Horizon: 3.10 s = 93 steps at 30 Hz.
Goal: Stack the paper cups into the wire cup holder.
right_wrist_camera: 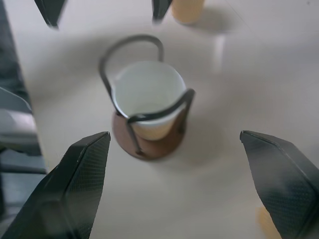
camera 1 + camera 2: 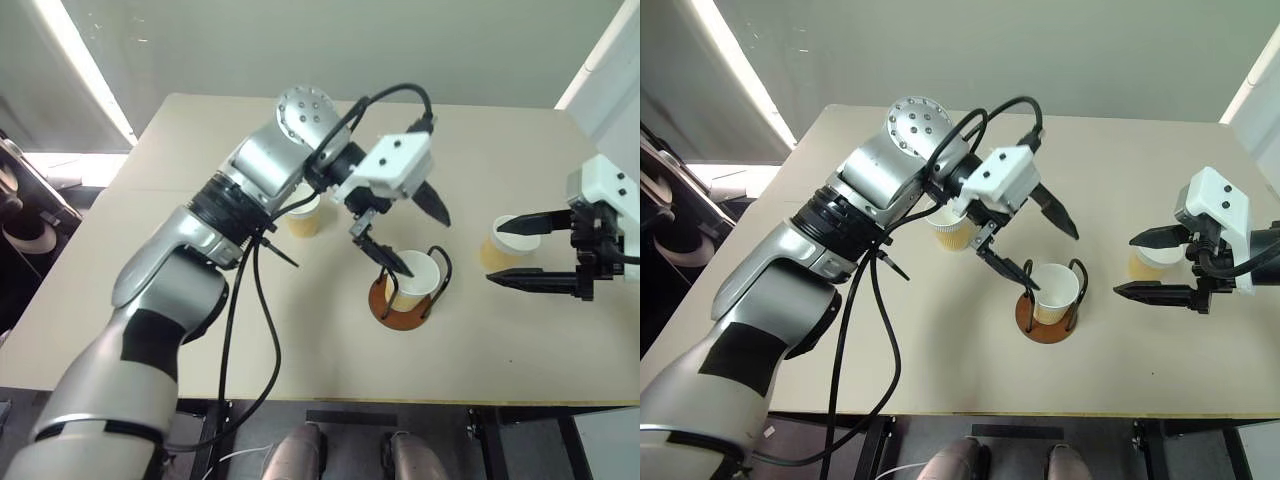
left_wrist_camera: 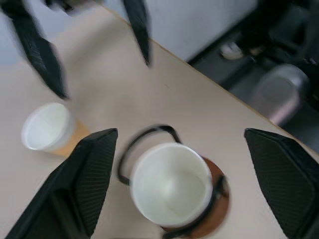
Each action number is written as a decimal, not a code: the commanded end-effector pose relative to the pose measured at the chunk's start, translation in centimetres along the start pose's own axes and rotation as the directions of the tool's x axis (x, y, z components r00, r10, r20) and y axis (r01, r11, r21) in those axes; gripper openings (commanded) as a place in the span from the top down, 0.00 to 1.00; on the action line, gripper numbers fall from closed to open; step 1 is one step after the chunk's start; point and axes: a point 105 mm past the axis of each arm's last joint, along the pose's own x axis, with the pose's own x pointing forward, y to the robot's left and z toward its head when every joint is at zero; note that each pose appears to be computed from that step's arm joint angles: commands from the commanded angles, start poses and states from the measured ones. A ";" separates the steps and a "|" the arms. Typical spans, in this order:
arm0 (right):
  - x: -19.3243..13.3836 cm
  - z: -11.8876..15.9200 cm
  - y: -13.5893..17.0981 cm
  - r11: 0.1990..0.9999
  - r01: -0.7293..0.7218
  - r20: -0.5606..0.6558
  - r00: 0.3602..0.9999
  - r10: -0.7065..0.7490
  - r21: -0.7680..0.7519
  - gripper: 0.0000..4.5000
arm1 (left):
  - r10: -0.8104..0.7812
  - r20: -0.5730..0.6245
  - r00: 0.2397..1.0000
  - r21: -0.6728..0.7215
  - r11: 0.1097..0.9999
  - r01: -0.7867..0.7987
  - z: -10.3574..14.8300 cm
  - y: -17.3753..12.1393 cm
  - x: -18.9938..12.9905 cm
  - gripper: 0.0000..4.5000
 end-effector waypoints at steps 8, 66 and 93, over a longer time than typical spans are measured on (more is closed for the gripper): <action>0.9 -2.4 -4.9 0.978 0.114 -0.169 0.975 -0.144 -0.177 0.03 | 0.268 0.042 0.963 -0.152 0.954 -0.259 0.5 -1.7 -6.9 0.01; 3.4 9.1 3.4 0.679 -0.303 -0.239 0.952 0.189 -0.669 0.99 | 0.554 -0.200 0.808 -0.265 0.764 -0.589 -3.7 -4.8 -13.1 0.00; 6.4 7.6 3.8 0.631 -0.353 -0.292 0.935 0.203 -0.691 0.47 | 0.554 -0.207 0.807 -0.258 0.765 -0.591 -3.6 -5.0 -13.1 0.00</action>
